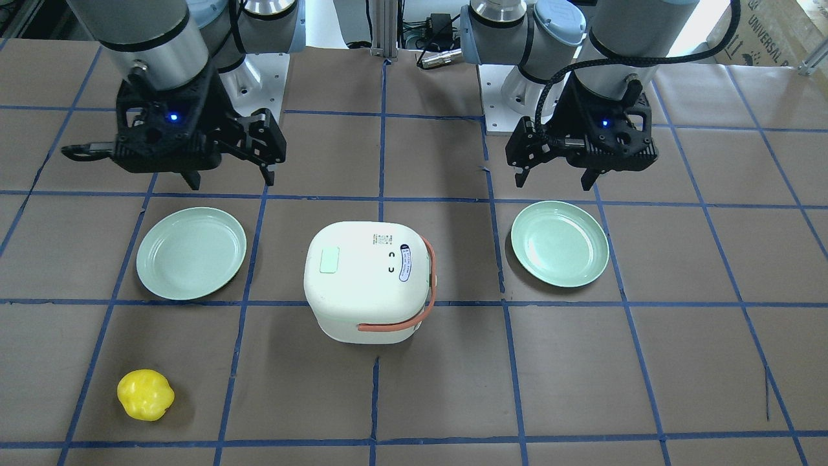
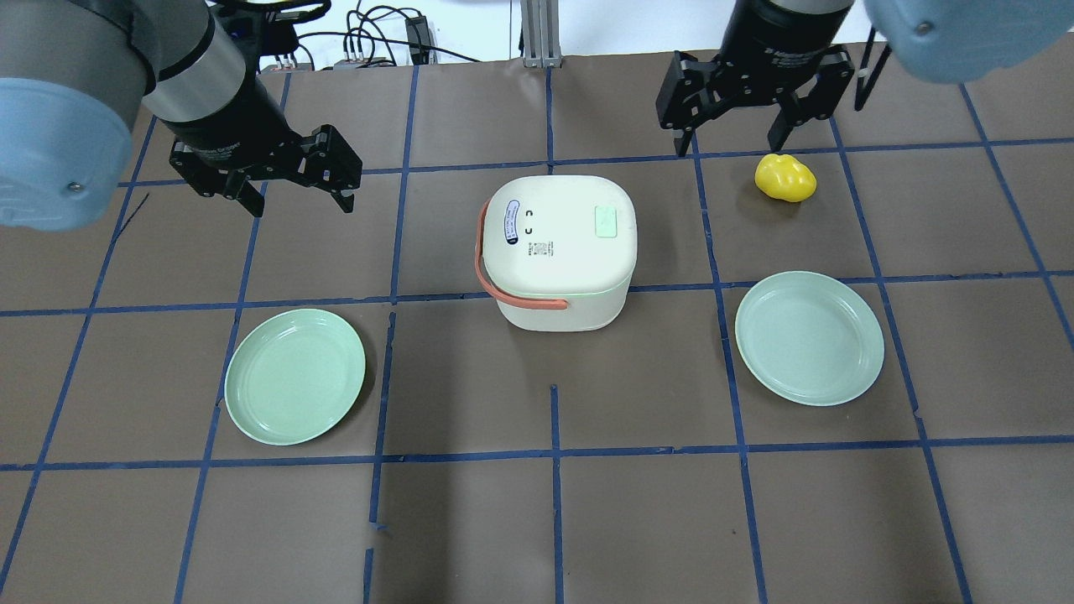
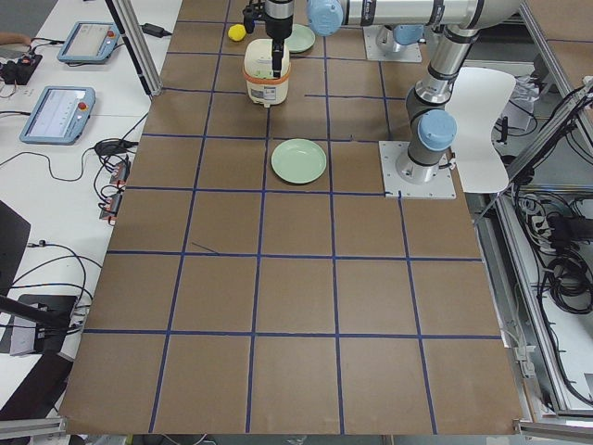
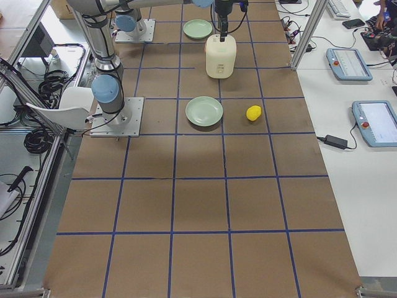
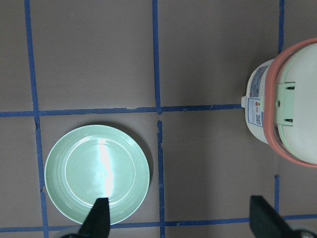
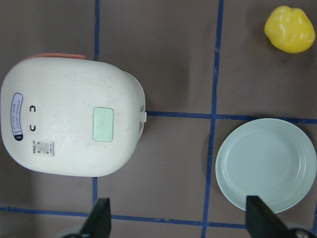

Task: Press rice cooker button
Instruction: 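Lower the right gripper onto the green lid button of the cooker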

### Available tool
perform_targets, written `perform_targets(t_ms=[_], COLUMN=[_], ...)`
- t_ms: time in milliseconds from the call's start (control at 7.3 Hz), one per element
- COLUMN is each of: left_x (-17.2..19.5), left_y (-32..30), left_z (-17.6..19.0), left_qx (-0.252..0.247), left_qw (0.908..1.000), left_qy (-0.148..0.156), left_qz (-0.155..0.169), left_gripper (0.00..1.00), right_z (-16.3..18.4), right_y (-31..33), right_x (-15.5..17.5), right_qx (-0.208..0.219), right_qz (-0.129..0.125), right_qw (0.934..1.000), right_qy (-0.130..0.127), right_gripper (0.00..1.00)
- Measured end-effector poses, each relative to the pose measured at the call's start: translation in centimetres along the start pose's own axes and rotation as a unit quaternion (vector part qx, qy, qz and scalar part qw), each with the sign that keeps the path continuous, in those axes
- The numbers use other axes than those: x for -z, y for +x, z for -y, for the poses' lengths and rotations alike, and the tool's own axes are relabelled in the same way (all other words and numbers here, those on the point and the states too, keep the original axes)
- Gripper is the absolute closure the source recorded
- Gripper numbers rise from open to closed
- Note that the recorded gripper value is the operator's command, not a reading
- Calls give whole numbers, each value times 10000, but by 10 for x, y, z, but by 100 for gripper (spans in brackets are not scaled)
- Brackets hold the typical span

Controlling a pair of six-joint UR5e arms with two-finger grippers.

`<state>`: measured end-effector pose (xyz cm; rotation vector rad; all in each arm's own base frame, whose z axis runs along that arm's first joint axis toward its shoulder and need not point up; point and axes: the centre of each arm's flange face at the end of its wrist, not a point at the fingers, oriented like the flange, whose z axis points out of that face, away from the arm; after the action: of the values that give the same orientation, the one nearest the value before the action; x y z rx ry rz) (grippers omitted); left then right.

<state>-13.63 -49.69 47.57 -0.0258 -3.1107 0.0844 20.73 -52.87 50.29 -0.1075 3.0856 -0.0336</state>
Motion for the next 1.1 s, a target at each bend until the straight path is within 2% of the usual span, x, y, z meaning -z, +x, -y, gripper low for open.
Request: perform_targets(t_ms=[137,274,411,685,1096], left_x=[0,0,0,0,0], left_y=[0,0,0,0,0], left_z=[0,0,0,0,0], left_qx=[0,0,0,0,0], left_qw=[10000,10000,10000,10000,10000], left_qy=[1,0,-3,-3,-4], left_qz=[0,0,0,0,0], left_gripper=[0,0,0,0,0], right_z=[6,9,10,14,45], right_y=[-19,-35,-48,-57,-57], right_x=[-13,-25,-35,-57,-100], right_qx=[107,192,230,226,188], right_qz=[41,125,212,269,284], right_qw=[9999,9997,9993,9986,9989], right_qy=[-45,-124,-205,-401,-308], right_gripper=[62,83,95,99,99])
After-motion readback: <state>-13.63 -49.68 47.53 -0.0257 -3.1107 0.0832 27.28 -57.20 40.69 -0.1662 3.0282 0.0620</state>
